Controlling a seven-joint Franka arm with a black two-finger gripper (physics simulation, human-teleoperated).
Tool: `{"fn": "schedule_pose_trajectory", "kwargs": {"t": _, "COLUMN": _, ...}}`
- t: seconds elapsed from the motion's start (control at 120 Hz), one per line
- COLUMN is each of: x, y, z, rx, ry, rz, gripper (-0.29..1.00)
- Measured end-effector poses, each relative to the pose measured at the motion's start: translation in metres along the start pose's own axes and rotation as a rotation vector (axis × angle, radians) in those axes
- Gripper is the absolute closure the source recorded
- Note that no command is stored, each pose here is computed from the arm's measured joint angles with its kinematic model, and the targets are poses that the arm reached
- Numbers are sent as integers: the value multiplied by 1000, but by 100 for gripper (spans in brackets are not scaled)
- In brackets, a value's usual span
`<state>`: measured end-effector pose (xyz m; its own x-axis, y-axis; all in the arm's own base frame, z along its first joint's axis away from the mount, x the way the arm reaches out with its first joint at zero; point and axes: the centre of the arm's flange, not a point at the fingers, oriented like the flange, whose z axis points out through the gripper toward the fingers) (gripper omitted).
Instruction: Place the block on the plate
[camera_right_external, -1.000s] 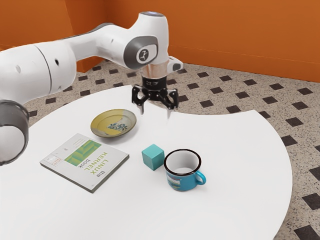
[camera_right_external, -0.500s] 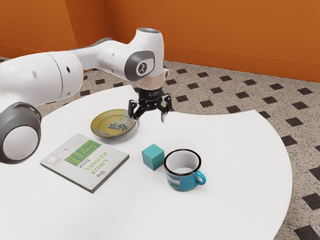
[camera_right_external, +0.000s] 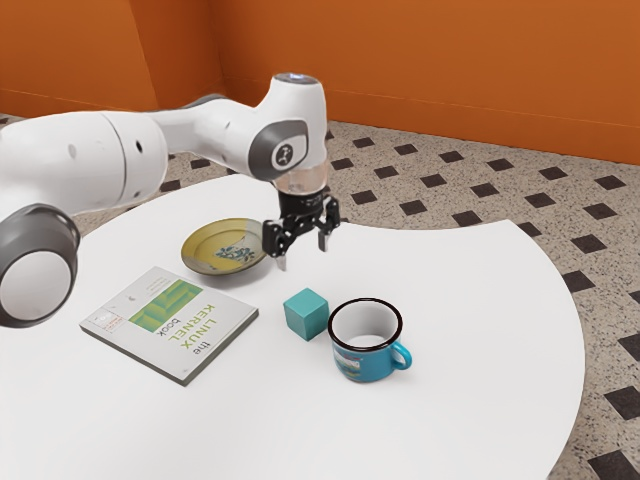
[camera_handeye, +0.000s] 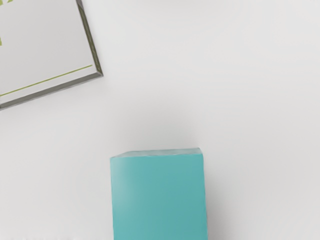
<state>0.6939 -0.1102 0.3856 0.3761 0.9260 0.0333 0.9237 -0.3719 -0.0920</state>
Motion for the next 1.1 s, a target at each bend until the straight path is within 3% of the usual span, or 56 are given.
{"fn": "schedule_pose_trajectory", "kwargs": {"t": 0.158, "x": -5, "y": -19, "z": 15, "rx": 1, "ry": 2, "rz": -57, "gripper": 0}}
{"fn": "schedule_pose_trajectory", "kwargs": {"t": 0.342, "x": -7, "y": -12, "z": 21, "rx": -61, "ry": 9, "rz": -105, "gripper": 0}}
{"fn": "schedule_pose_trajectory", "kwargs": {"t": 0.567, "x": -9, "y": -9, "z": 33, "rx": -92, "ry": 8, "rz": -150, "gripper": 0}}
{"fn": "schedule_pose_trajectory", "kwargs": {"t": 1.1, "x": -22, "y": -15, "z": 72, "rx": -69, "ry": -8, "rz": -186, "gripper": 0}}
